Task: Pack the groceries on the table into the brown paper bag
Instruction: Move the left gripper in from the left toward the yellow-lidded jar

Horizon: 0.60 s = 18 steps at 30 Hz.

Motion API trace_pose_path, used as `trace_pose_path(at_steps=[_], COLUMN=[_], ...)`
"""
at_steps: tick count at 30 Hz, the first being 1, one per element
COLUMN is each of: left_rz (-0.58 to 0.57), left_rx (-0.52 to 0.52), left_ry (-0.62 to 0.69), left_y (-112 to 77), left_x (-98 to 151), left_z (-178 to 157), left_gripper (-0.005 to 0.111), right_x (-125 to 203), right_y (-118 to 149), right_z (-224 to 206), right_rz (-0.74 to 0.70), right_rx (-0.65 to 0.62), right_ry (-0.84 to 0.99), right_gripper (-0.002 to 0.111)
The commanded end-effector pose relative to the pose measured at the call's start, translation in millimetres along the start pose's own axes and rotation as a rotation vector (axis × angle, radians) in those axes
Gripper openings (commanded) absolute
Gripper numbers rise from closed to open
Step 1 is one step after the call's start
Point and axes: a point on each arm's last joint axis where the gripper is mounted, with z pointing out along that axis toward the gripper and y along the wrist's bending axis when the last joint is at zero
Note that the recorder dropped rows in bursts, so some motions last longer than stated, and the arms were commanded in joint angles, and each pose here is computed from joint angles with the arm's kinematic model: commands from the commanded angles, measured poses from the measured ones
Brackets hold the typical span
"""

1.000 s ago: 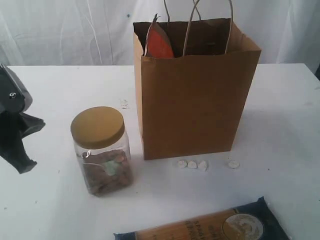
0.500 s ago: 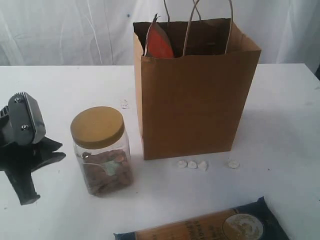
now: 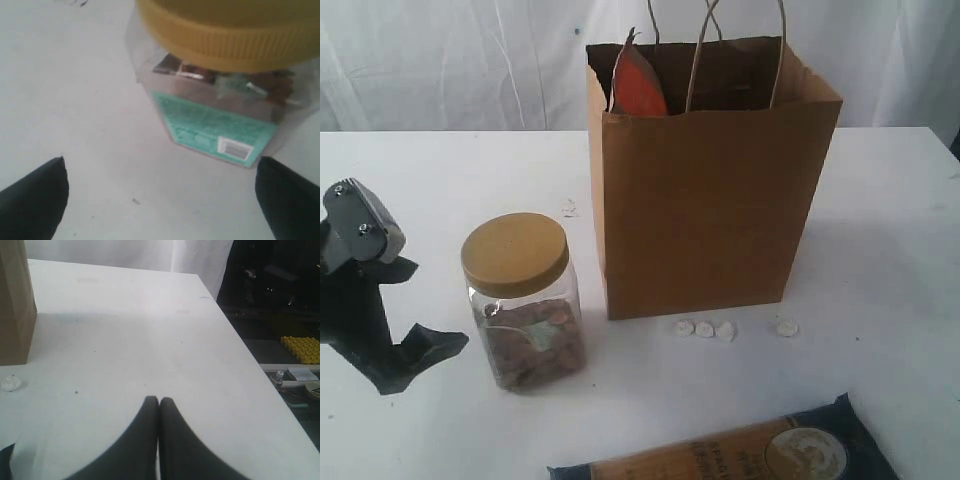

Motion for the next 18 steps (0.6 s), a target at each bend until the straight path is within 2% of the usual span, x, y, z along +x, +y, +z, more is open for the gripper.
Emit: trace_pose_path(at_steps=[1, 5, 7, 15, 18], left_rz=[0.041, 0.26, 0.328, 0.336, 0.298], left_rx=[0.053, 0.013, 0.015, 0.175, 0.223], left_ry=[-0.034, 0.028, 0.042, -0.045, -0.054], left_y=[-5.8, -5.0, -6.7, -19.2, -20.1], left_x=[-1.2, 9.2, 13.2, 14.9, 18.2], left_z=[-0.3, 0.4, 0.6, 14.4, 24.7], left_gripper=[0.105, 0.105, 0.105, 0.105, 0.105], right_x=[-0.8, -0.8, -0.8, -0.8, -0.8], right_y=[-0.3, -0.3, -0.3, -0.3, -0.3], right_z=[-0.3, -0.3, -0.3, -0.3, -0.3], right_rz=[-0.004, -0.004, -0.004, -0.004, -0.004], right_rx=[0.004, 0.004, 0.004, 0.004, 0.004], right_ry=[-0.015, -0.015, -0.015, -0.015, -0.015], right_gripper=[0.0, 0.0, 0.0, 0.0, 0.0])
